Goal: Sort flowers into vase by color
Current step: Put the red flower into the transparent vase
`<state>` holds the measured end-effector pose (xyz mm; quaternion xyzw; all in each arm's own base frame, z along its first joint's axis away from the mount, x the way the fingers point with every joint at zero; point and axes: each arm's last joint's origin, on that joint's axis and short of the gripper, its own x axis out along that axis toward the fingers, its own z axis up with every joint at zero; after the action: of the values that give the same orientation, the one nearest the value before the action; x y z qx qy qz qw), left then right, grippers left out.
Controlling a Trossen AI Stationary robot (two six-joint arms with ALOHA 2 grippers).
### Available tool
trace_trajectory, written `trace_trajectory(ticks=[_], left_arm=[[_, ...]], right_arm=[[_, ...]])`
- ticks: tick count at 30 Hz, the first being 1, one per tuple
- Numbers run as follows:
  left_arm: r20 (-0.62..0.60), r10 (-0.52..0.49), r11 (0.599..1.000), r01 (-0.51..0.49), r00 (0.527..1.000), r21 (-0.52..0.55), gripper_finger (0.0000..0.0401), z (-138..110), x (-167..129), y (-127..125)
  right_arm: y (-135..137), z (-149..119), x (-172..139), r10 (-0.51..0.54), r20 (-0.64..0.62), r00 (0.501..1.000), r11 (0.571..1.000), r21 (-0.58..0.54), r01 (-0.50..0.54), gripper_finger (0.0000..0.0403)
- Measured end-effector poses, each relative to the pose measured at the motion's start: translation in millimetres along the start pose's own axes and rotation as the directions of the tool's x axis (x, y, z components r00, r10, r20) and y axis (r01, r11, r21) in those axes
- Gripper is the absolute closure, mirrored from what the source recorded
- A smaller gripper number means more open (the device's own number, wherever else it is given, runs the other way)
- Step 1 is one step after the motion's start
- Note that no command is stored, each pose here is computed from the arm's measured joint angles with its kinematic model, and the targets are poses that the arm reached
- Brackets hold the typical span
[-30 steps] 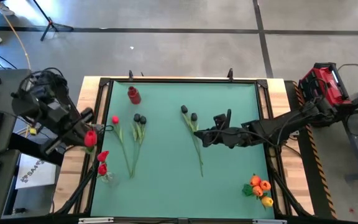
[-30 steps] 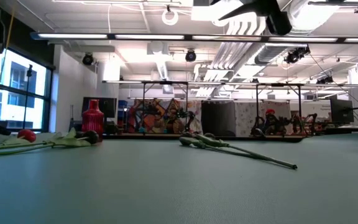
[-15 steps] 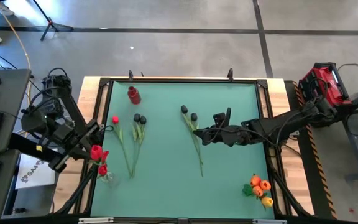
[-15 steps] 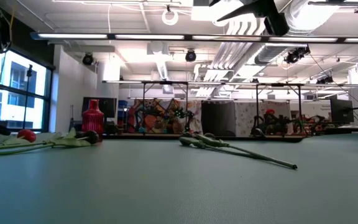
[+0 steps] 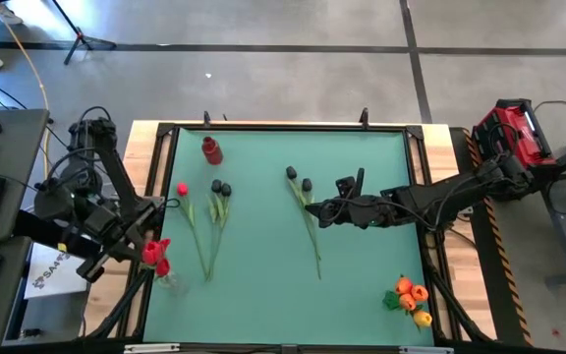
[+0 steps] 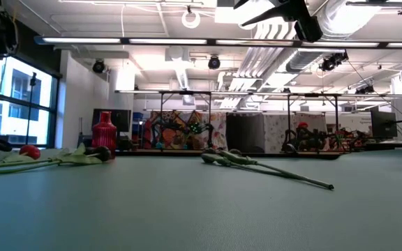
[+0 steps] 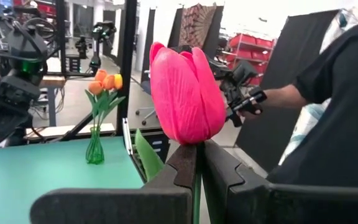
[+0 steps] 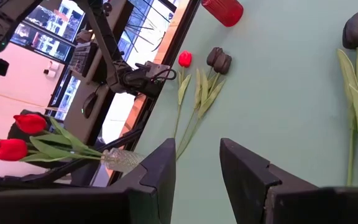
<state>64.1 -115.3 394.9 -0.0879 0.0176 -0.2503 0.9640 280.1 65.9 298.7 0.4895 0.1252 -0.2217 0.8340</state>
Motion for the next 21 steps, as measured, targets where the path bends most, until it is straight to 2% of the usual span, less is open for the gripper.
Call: trace_trajectory(ticks=[6, 14, 21], left_arm=[[0.029, 0.018, 1.000, -0.018, 0.999, 0.019, 0.0401, -12, 3, -4], [0.060, 0.038, 0.995, -0.043, 0.998, 0.094, 0.0401, -10, 3, -4], [0.066, 0.037, 0.995, -0.043, 0.997, 0.091, 0.0401, -10, 4, -5]], right_arm=[[0, 0, 0, 0.002, -0.002, 1.000, 1.000, 0.003, -0.002, 0.0289], [1, 0, 0, 0.014, -0.019, 1.000, 1.000, 0.006, -0.013, 0.0289], [1, -1, 0, 0.016, -0.026, 1.000, 1.000, 0.005, -0.016, 0.0289]])
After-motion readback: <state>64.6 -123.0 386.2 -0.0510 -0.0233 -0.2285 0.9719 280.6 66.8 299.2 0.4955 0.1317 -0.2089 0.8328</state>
